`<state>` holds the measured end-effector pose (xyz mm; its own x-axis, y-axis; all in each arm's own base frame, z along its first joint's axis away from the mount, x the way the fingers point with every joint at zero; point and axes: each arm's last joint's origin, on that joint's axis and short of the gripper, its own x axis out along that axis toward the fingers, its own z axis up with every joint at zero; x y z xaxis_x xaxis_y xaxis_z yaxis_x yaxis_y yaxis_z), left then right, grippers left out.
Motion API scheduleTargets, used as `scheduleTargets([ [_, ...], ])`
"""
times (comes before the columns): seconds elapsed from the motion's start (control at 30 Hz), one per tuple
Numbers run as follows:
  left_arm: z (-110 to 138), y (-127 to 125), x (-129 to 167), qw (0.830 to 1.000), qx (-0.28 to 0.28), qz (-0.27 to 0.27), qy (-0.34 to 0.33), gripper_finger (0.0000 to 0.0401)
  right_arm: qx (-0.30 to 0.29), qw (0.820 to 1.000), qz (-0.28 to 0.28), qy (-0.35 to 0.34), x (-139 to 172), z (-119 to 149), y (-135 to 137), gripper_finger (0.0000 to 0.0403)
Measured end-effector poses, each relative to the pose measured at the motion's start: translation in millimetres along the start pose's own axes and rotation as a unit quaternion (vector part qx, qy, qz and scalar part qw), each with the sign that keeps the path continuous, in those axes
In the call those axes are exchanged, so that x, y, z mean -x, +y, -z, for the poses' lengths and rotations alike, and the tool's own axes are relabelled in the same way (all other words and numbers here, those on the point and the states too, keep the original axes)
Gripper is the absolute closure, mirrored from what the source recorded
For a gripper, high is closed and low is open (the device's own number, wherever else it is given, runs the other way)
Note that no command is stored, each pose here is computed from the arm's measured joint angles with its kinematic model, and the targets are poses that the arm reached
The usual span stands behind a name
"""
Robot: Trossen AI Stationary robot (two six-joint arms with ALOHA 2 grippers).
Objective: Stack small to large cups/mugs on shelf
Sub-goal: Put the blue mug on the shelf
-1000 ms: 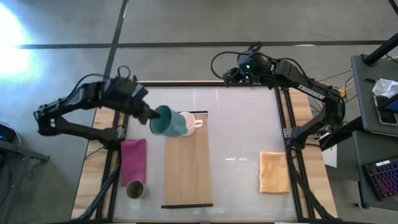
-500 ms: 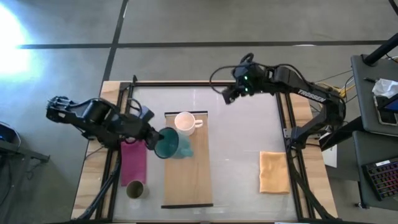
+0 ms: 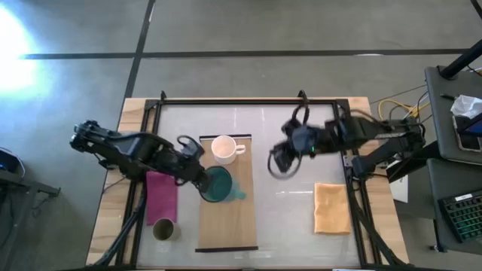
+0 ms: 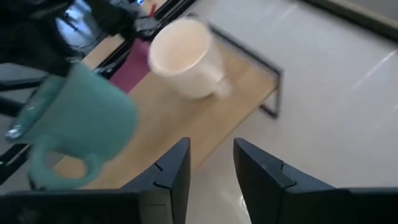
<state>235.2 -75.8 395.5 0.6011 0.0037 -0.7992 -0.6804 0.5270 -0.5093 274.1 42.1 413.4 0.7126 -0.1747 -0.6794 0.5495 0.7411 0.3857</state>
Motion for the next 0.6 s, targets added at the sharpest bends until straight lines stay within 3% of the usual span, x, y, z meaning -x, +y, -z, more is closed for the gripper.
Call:
scheduleTargets([
  [0.27, 3.6, -7.5, -21.8, 0.999, 0.031, -0.030, 0.028, 0.0400, -0.029, 0.999, -0.038, -0.002, -25.4, 42.6, 20.9, 0.0290],
  [0.6, 7.8, 0.9, -30.9, 0.994, 0.085, -0.069, 0.027, 0.0400, -0.053, 0.990, -0.123, -0.032, -43.4, 60.7, 35.5, 0.0291],
])
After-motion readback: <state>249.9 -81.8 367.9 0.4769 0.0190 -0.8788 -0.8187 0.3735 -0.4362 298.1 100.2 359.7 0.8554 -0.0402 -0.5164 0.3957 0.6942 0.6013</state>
